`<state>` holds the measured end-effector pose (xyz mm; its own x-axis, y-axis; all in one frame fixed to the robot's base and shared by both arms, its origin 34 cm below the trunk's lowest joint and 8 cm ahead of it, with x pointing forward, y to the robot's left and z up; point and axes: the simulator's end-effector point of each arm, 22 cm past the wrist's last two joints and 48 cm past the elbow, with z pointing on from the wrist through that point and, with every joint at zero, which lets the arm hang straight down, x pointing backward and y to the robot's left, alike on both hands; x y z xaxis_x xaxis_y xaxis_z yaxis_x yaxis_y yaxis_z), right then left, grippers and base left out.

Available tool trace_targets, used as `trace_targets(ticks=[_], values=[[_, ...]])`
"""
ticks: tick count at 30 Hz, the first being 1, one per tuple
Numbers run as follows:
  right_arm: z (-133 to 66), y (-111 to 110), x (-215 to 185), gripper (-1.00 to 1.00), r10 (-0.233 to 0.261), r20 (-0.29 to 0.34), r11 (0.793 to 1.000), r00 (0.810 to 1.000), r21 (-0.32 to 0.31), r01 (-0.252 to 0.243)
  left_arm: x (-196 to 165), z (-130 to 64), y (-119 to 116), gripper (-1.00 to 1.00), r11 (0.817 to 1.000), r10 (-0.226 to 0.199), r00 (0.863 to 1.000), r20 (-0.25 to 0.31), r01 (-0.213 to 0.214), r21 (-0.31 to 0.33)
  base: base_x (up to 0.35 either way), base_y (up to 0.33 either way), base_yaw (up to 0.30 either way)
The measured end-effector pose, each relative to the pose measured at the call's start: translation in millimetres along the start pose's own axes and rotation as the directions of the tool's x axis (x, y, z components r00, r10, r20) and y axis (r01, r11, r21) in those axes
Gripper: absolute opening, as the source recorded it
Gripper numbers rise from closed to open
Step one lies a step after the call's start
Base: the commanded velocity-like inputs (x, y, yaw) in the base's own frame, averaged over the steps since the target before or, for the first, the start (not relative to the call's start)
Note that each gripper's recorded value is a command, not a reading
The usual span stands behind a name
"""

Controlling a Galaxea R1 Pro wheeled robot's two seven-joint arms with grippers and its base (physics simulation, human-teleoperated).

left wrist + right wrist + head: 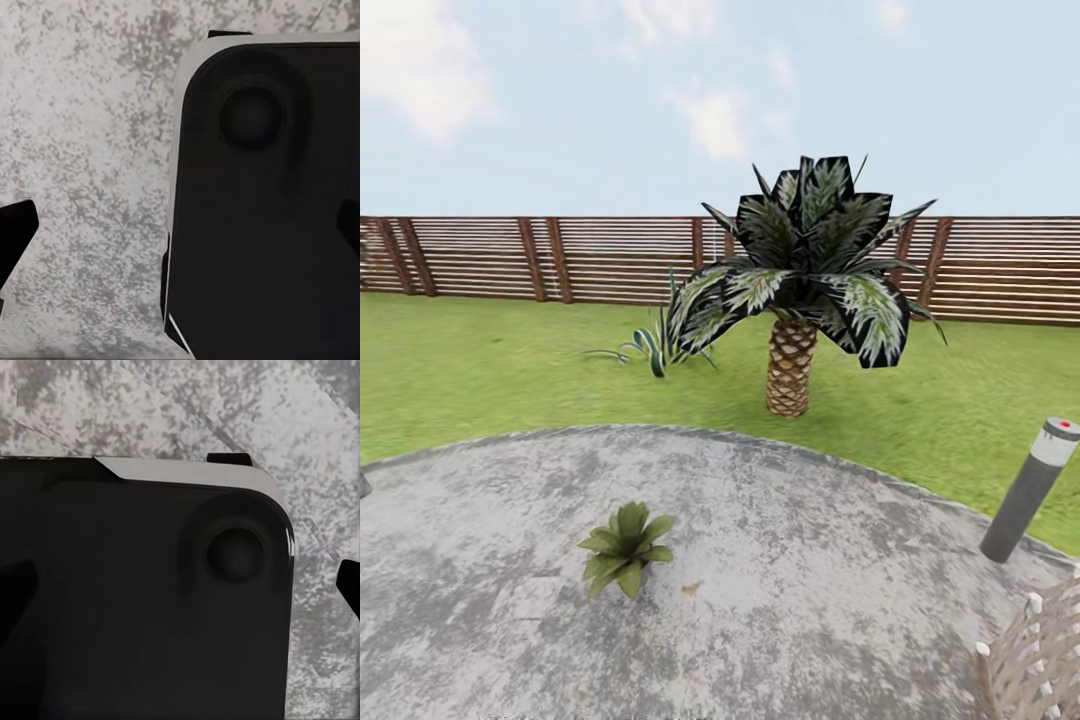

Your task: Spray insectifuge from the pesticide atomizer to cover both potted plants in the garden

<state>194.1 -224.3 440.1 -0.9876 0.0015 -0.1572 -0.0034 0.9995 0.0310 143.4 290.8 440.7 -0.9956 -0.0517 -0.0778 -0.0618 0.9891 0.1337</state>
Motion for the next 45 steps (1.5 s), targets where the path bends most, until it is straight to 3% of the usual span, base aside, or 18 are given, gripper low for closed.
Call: trace_targets(ticks=[45], values=[[-0.4, 0, 12, 1.00, -0.002, -0.031, 1.000, 1.000, -0.001, 0.002, 11, -0.8, 1, 1.00, 1.000, 0.004, 1.000, -0.028, -0.004, 0.002, 0.000, 0.000, 0.274]])
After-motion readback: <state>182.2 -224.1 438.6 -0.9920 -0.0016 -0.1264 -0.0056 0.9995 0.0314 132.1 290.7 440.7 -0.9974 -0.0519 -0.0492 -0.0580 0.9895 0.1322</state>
